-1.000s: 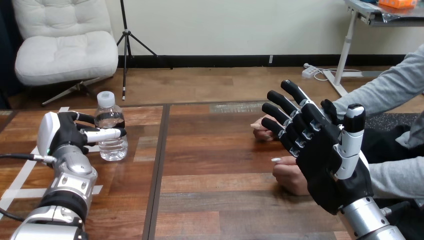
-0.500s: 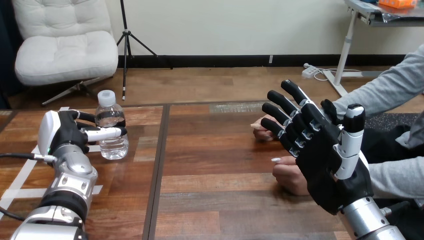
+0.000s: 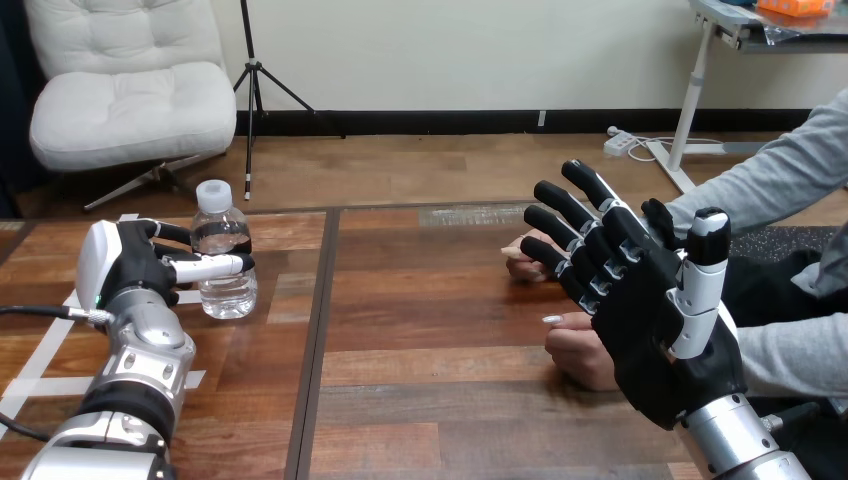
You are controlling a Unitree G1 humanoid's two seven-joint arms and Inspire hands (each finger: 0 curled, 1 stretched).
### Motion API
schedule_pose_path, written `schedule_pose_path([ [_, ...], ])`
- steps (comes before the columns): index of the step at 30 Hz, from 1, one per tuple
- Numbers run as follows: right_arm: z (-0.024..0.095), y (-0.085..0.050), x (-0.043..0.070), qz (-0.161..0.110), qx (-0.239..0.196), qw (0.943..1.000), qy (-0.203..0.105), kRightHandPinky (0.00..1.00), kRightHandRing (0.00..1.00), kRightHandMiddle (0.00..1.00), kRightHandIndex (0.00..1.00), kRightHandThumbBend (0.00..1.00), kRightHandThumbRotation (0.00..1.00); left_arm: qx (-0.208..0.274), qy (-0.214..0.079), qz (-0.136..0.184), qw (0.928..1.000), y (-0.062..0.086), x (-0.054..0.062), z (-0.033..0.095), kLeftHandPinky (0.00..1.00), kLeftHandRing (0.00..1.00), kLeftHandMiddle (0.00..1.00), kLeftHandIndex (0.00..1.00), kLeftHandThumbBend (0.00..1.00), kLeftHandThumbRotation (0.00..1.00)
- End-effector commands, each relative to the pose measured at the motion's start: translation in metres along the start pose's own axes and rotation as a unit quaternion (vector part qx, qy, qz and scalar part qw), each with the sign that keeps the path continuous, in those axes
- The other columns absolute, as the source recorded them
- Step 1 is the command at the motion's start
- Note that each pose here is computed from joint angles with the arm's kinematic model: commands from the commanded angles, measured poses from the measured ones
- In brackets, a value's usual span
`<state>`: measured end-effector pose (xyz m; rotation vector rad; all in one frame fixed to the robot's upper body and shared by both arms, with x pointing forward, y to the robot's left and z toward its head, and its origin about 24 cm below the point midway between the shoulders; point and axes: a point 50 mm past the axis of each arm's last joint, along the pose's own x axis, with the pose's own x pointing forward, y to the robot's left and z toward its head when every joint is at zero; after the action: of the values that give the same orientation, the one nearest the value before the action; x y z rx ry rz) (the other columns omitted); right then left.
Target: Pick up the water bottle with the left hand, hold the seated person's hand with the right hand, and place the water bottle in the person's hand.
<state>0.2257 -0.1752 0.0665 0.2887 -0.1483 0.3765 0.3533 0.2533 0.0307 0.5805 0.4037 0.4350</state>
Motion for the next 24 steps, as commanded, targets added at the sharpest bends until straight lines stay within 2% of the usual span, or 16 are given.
schedule_pose_path([
  [1,0.0145,0.0019,0.0094,0.014,-0.014,0.9993,-0.031,0.9,0.92,0.92,0.96,0.99,1.0,-0.013,-0.058,0.016,0.9981,0.0103,0.0044,0.029,0.35,0.41,0.45,0.49,0.75,0.0],
  [16,0.0141,0.0023,0.0091,0.015,-0.016,0.9993,-0.031,0.89,0.92,0.92,0.96,0.98,1.0,-0.027,-0.075,0.013,0.9967,0.0101,0.0036,0.0317,0.33,0.38,0.43,0.48,0.75,0.0],
  [24,0.0135,0.0017,0.0092,0.014,-0.016,0.9993,-0.031,0.89,0.92,0.92,0.96,0.98,1.0,-0.051,-0.084,0.006,0.9952,0.0102,0.003,0.033,0.3,0.36,0.41,0.48,0.74,0.0],
])
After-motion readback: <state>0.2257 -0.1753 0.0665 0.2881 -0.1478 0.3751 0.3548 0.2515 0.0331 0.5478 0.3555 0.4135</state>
